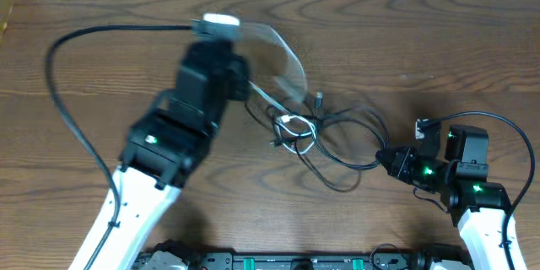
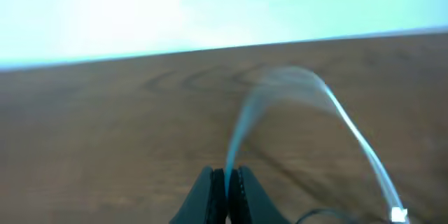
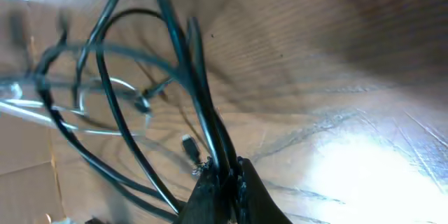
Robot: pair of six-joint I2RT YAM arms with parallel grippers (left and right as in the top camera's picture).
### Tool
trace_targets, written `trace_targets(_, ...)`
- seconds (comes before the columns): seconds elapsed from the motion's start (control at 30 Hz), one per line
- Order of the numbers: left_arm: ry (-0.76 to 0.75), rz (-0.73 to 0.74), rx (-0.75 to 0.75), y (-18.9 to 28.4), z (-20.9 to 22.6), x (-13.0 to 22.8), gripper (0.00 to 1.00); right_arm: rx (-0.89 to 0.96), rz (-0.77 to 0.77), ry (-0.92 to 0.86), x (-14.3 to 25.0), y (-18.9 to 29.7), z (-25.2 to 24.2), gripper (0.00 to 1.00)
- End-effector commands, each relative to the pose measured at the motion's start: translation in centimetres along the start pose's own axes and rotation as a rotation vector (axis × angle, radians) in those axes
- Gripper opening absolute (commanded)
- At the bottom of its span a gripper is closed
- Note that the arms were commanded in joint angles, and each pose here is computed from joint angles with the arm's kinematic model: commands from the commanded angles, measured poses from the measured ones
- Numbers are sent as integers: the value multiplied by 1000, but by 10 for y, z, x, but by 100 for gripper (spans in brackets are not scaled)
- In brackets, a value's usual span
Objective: Untangle cables
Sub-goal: 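Lift the white cable high and pull it left with the left gripper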
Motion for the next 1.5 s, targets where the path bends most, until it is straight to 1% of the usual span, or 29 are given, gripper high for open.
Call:
trace_targets(0.0,254,2,-78,-1,33,-1,8,37,-41,-9,-6,4,-1,1)
trace_targets(0.07,300,33,-64,-6,41,4,7,56,-45,-15,-5,4,-3,1)
trace_targets(0.1,308,50,-27,-9,40,7,7,58,-46,-16,-5,4,-4,1)
trace_targets(0.17,265,83,104,-16,28,10,7,58,-47,-15,-6,4,-4,1)
trace_targets(0.2,220,94,166,-19,21,11,8,58,-48,-15,-6,4,-4,1)
trace_targets(0.23,188,104,205,-21,16,13,7,62,-51,-15,-6,4,-4,1)
trace_targets(0.3,185,119,225,-26,13,15,7,68,-53,-16,-6,4,-5,1)
trace_targets(0.37,185,107,301,-25,5,12,7,71,-50,-19,-5,4,-6,1)
trace_targets(0.47,81,-16,610,-9,-24,-8,7,81,-58,-20,-6,4,-7,4)
trace_targets(0.5,43,-79,710,-1,-31,-17,8,89,-64,-20,-7,4,-8,8)
trace_targets(0.53,20,-139,787,7,-36,-26,8,93,-67,-19,-7,4,-8,15)
trace_targets(0.57,2,-199,841,14,-38,-35,7,94,-67,-19,-7,4,-8,30)
trace_targets(0.6,-19,-268,881,21,-38,-45,7,94,-67,-20,-7,4,-8,45)
trace_targets(0.63,-18,-325,890,26,-35,-55,7,93,-67,-19,-7,4,-8,70)
trace_targets(0.67,-1,-365,883,29,-30,-63,7,92,-68,-18,-7,4,-8,91)
trace_targets(0.7,17,-394,875,31,-26,-69,7,87,-68,-16,-8,4,-7,99)
trace_targets(0.77,67,-454,858,36,-15,-82,7,48,-48,3,-6,4,-2,99)
trace_targets(0.83,116,-492,854,41,-5,-92,7,-38,-7,65,-3,4,9,99)
trace_targets(0.97,114,-571,949,60,0,-105,8,-299,73,221,2,10,43,99)
trace_targets(1.03,109,-622,998,72,0,-113,7,-391,85,278,2,14,56,99)
trace_targets(1.13,108,-705,1058,92,0,-126,7,-397,69,294,0,13,61,99)
trace_targets(1.27,131,-789,1113,114,2,-137,7,-336,98,245,9,-2,64,99)
trace_targets(1.37,176,-772,1144,118,2,-139,8,-333,117,288,20,-17,79,99)
trace_targets(1.47,182,-750,1166,118,1,-137,7,-337,86,359,29,-34,97,99)
Point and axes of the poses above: each gripper's point midway between its finger pads, its own y axis back along the fingers, its own z axis along the line the jaws close on, x = y × z, the point moved 6 cm from there along y, back along the fingers, and after that the axes turned 14 degrees about -y, right-handed, at the moved point
